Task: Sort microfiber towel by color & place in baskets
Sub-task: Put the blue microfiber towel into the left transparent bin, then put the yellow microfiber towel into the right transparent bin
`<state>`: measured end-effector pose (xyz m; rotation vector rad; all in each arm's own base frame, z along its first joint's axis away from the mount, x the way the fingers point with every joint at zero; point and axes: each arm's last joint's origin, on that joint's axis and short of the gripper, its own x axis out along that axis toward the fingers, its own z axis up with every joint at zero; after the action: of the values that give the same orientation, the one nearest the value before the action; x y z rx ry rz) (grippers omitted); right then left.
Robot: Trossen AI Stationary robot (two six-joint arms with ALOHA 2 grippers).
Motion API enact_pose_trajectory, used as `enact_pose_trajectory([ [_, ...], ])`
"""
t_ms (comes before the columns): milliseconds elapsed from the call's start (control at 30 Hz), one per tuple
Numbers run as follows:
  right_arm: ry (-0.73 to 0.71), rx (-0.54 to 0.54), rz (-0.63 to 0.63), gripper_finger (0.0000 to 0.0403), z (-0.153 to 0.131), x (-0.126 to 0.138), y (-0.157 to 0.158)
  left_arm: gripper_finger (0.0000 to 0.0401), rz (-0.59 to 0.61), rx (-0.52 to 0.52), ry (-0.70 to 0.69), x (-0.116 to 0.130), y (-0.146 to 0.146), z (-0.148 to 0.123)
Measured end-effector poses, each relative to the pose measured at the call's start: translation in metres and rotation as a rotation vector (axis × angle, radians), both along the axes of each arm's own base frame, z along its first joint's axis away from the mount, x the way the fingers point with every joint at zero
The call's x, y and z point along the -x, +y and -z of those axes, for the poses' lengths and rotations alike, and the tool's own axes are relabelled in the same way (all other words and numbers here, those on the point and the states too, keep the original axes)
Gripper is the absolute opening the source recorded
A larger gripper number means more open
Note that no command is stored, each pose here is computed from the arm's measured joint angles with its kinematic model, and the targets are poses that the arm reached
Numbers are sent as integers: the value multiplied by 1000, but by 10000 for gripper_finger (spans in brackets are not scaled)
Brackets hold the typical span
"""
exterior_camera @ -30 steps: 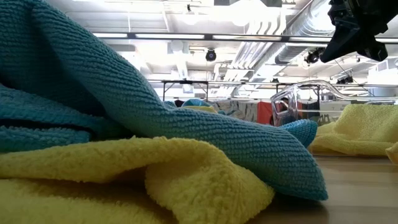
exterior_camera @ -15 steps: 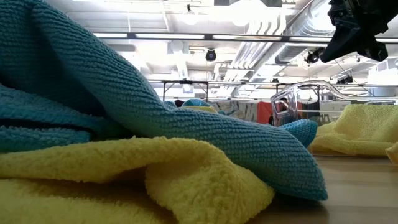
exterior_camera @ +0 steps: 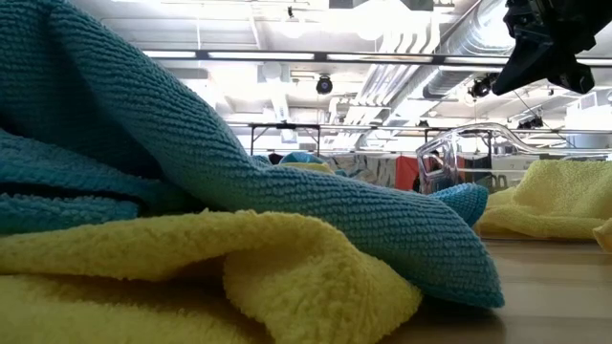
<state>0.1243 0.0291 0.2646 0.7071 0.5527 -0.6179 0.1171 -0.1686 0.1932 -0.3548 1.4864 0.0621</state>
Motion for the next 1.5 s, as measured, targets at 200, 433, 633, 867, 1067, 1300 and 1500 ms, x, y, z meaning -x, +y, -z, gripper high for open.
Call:
enact_pose_trajectory([
  [200, -5, 47, 13, 0, -1, 0, -1, 92, -44, 19, -12, 5, 7, -38],
  [433, -126, 113, -86, 0, -10, -23, 7, 92, -67, 40, -122, 13, 24, -73],
  [633, -182, 242, -184, 0, -23, -74, 17, 92, -45, 32, -294, 20, 40, -88],
  [867, -18, 313, -358, 0, -54, -149, 22, 92, 56, -39, -457, 24, 53, -98],
  [1067, 170, 298, -470, 0, -67, -212, 18, 92, 104, -178, -586, 22, 56, -100],
  [1300, 469, 243, -516, 1, -45, -266, 4, 90, 14, -264, -703, 18, 59, -103],
  [1500, 553, 136, -586, 17, -15, -299, -5, 76, 25, -278, -711, 18, 59, -103],
])
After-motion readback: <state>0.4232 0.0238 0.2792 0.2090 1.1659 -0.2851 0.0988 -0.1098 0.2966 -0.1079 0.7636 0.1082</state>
